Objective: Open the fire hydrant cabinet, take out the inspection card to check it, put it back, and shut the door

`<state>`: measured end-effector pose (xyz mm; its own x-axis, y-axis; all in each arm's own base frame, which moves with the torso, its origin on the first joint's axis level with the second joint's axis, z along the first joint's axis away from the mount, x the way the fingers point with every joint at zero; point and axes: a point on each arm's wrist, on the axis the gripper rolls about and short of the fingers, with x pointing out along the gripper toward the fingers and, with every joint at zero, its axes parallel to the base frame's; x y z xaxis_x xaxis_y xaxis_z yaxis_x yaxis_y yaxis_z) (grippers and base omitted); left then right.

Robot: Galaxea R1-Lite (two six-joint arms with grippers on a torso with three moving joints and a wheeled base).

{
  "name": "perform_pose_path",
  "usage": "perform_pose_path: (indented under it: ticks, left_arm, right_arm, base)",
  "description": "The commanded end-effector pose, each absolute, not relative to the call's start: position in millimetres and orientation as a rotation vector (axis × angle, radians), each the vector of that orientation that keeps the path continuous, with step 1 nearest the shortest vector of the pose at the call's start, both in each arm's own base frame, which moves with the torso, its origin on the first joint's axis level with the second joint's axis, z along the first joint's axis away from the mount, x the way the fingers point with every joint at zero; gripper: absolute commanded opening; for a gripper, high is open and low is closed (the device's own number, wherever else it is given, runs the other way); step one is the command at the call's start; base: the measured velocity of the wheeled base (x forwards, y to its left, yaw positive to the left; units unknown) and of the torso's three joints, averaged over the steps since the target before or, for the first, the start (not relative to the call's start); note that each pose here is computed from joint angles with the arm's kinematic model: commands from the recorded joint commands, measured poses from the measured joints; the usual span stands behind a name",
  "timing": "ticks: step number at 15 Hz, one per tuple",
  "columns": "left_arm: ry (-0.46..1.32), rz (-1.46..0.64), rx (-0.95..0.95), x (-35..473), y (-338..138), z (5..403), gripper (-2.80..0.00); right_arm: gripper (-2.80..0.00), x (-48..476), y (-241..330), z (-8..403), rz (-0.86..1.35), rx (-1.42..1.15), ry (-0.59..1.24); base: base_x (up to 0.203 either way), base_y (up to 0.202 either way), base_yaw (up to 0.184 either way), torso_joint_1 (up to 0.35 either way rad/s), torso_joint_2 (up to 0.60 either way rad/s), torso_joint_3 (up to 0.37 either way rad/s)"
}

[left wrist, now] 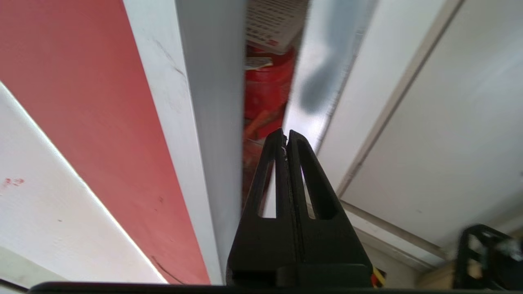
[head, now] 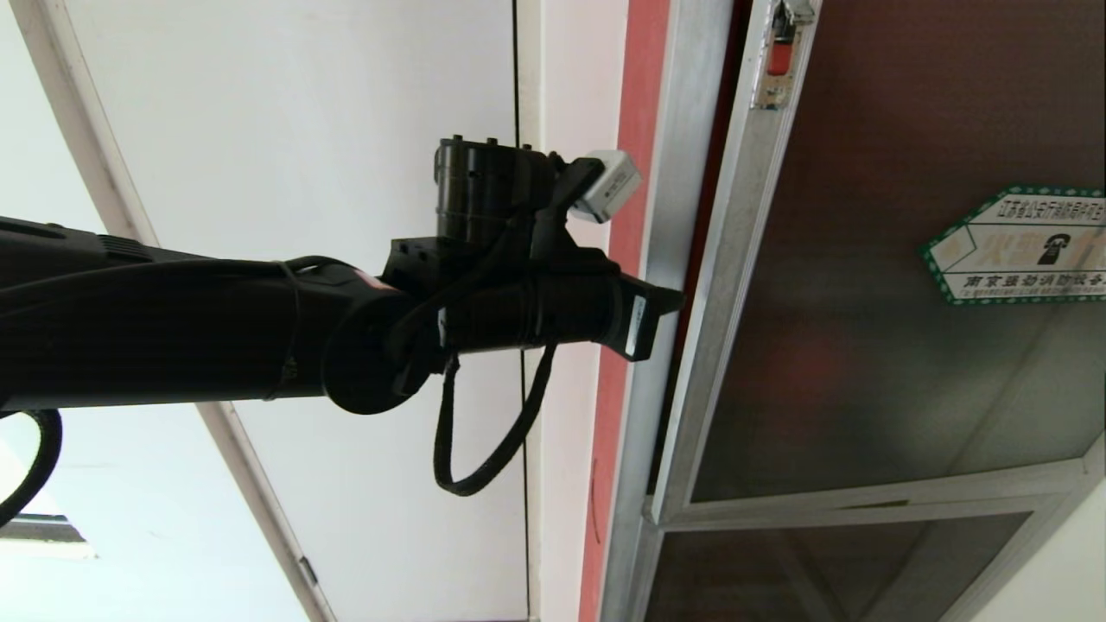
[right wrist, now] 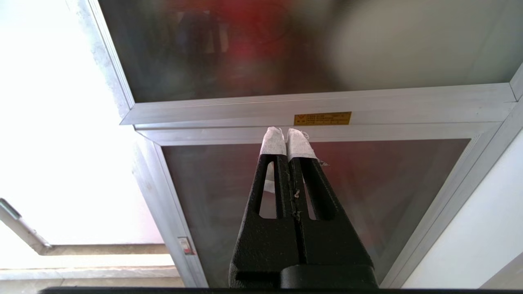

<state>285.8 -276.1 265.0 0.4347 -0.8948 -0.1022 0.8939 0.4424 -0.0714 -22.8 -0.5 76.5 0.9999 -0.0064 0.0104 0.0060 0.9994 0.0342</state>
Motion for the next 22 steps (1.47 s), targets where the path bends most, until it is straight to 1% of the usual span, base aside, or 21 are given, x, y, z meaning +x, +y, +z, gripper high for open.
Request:
perform_pose_path:
  ticks: [1, 15, 20, 22]
  left_arm:
    - [0.133, -1.111, -0.001, 290, -285, 260, -2.8]
    - [0.086, -1.139, -0.006, 292, -310, 264, -2.8]
    - [0.082, -1.182, -0.011, 275, -317, 269, -2.8]
    - [0.093, -1.218, -0.007, 258, -322, 269, -2.8]
  right_arm:
    - [-2.8, -22, -1, 76, -0.006, 0.035, -0.006]
    - [-2.8, -22, -1, 76, -0.006, 0.034, -0.006]
    - [-2.8, -22, -1, 76, -0.006, 0.035, -0.006]
    - [-2.8, -22, -1, 76, -0.006, 0.035, -0.006]
  base:
    - [0.0, 0.0, 0.0, 0.0, 0.0, 0.0]
    - [0.0, 0.0, 0.0, 0.0, 0.0, 0.0]
    - [0.0, 0.0, 0.0, 0.0, 0.0, 0.0]
    - [0.0, 0.0, 0.0, 0.0, 0.0, 0.0]
